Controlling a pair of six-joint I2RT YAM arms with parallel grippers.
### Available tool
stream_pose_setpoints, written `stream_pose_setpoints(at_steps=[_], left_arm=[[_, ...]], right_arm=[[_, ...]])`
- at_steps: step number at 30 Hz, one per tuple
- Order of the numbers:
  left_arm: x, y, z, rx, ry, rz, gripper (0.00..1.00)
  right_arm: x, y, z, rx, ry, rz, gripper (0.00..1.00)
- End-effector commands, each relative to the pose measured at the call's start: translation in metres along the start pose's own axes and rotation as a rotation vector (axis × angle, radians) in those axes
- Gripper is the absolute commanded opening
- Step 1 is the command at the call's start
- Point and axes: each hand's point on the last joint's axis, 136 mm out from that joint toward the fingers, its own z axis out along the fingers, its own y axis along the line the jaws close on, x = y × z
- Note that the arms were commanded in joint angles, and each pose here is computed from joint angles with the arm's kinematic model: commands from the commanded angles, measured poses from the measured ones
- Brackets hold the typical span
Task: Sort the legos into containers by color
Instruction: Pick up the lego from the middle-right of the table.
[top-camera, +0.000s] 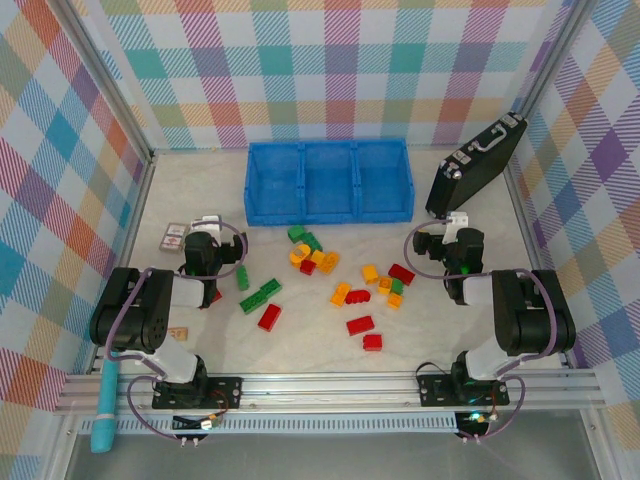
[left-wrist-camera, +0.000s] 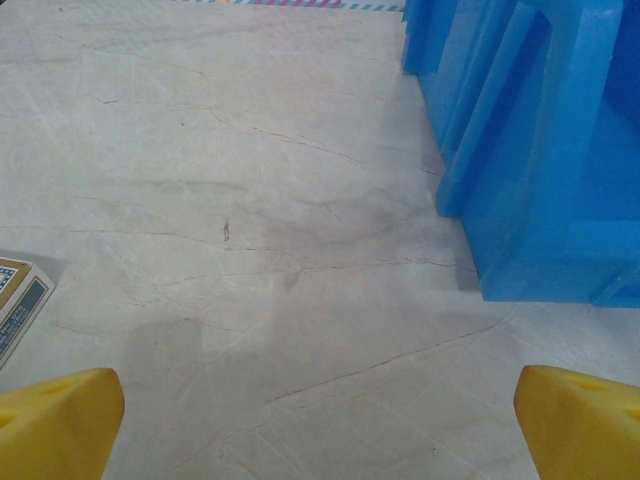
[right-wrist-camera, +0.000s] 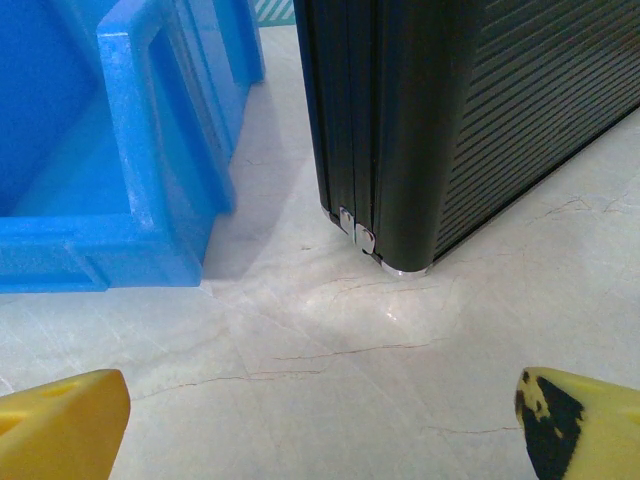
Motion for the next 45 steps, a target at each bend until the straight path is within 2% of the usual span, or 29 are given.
stream_pose_setpoints(at_steps=[1, 28, 30, 32, 34, 36, 38, 42, 45], left_arm=[[-0.006, -0.004, -0.001, 0.014, -0.019, 0.001, 1.00], [-0.007, -0.002, 0.000, 0.021, -0.015, -0.012, 1.00], [-0.009, 0.004, -0.001, -0.013, -0.014, -0.019, 1.00], [-0.020, 0.014, -0.004, -0.084, 0.005, -0.040, 1.00], [-0.038, 0.018, -0.015, -0.146, 0.043, -0.022, 1.00], [-0.070, 0.026, -0.037, -0.275, 0.102, -0.007, 1.00], [-0.102, 0.025, -0.058, -0.338, 0.114, -0.039, 1.00], [-0.159, -0.001, -0.091, -0.213, 0.059, -0.084, 1.00], [-0.185, -0.026, -0.117, -0.063, 0.096, -0.081, 1.00]], right_arm=[[-0.012, 0.002, 0.000, -0.014, -0.033, -0.009, 0.99], [-0.012, 0.002, 0.001, -0.014, -0.029, -0.006, 0.99], [-0.016, 0.005, 0.001, -0.030, -0.030, -0.010, 0.99], [-0.025, 0.005, 0.000, -0.024, -0.003, -0.008, 0.99], [-0.034, -0.003, -0.009, 0.037, 0.112, 0.065, 0.99], [-0.039, -0.004, -0.023, 0.072, 0.242, 0.152, 0.99], [-0.035, 0.005, -0.035, 0.041, 0.303, 0.213, 0.99], [-0.020, 0.003, -0.061, 0.108, 0.386, 0.368, 0.99], [-0.009, 0.003, -0.082, 0.170, 0.468, 0.522, 0.99]])
